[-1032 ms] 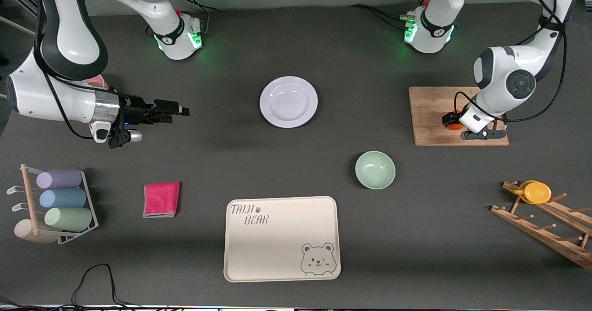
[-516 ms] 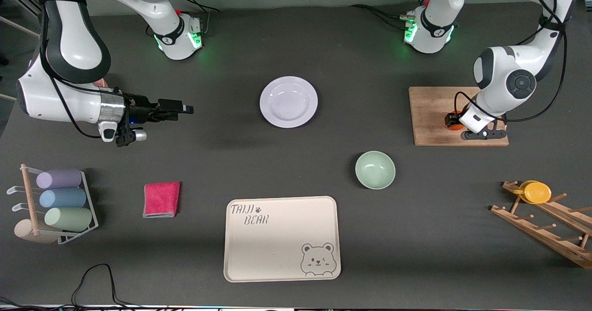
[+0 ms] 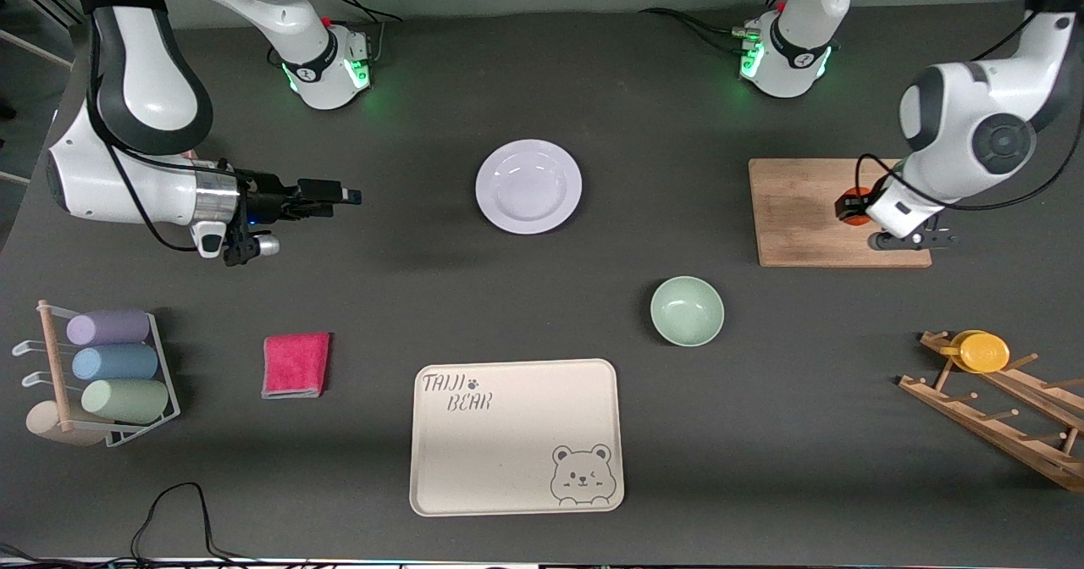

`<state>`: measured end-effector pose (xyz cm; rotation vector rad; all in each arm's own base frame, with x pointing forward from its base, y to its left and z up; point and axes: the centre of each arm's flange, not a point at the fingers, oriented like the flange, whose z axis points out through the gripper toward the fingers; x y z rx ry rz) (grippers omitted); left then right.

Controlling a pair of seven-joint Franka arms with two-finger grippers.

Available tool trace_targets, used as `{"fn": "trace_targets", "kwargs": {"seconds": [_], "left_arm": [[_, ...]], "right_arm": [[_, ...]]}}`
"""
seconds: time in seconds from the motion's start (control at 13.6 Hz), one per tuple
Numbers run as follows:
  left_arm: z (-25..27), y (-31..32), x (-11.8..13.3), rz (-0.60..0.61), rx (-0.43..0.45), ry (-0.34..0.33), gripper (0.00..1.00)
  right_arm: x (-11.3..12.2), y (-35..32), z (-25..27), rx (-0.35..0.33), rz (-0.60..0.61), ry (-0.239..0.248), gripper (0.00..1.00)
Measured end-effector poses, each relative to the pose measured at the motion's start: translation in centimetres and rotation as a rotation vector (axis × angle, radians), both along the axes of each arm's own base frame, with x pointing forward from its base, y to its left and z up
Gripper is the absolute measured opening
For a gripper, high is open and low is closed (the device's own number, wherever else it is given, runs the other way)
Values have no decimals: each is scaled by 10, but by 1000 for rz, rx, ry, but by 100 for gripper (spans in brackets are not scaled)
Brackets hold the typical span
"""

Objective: Place orange and plate with both arms
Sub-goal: 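Lift the orange off the board with the left gripper, then carry the orange over the white plate and release it with the left gripper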

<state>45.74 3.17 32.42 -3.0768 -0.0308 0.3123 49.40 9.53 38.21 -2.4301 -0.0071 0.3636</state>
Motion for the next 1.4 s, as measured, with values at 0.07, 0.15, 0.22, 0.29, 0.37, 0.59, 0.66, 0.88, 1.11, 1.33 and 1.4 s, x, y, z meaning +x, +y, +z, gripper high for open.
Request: {"fn": "trace_targets", "kwargs": {"seconds": [0.07, 0.15, 0.22, 0.29, 0.37, 0.59, 0.66, 0.88, 1.11, 1.33, 1.4], "left_arm": [[35, 0, 7, 2, 4, 18, 65], [74, -1, 15, 2, 7, 32, 65], [114, -4, 22, -1, 10, 38, 65], [156, -8, 28, -6, 13, 41, 65], [193, -13, 31, -10, 15, 42, 65], [262, -25, 31, -22, 5, 36, 65], [267, -32, 30, -24, -21, 41, 65], [258, -74, 35, 19, -94, 64, 65], [236, -186, 34, 97, -76, 33, 65], [196, -328, 2, 194, -46, -9, 65], [179, -366, -10, 220, -48, -11, 65]], "right_arm": [[-1, 2, -4, 5, 16, -4, 100], [0, 2, -8, 16, 27, -9, 100], [0, 2, -11, 26, 34, -13, 100], [0, 1, -14, 33, 37, -13, 100], [-1, 2, -17, 37, 37, -9, 100], [-2, 2, -23, 41, 37, -5, 100], [-2, 2, -23, 41, 37, -8, 100], [-2, 2, -23, 51, 31, -15, 100], [-4, 2, -36, 77, 44, -23, 100], [-4, 0, -51, 77, 44, -24, 100], [-4, -1, -54, 68, 36, -31, 100]]}}
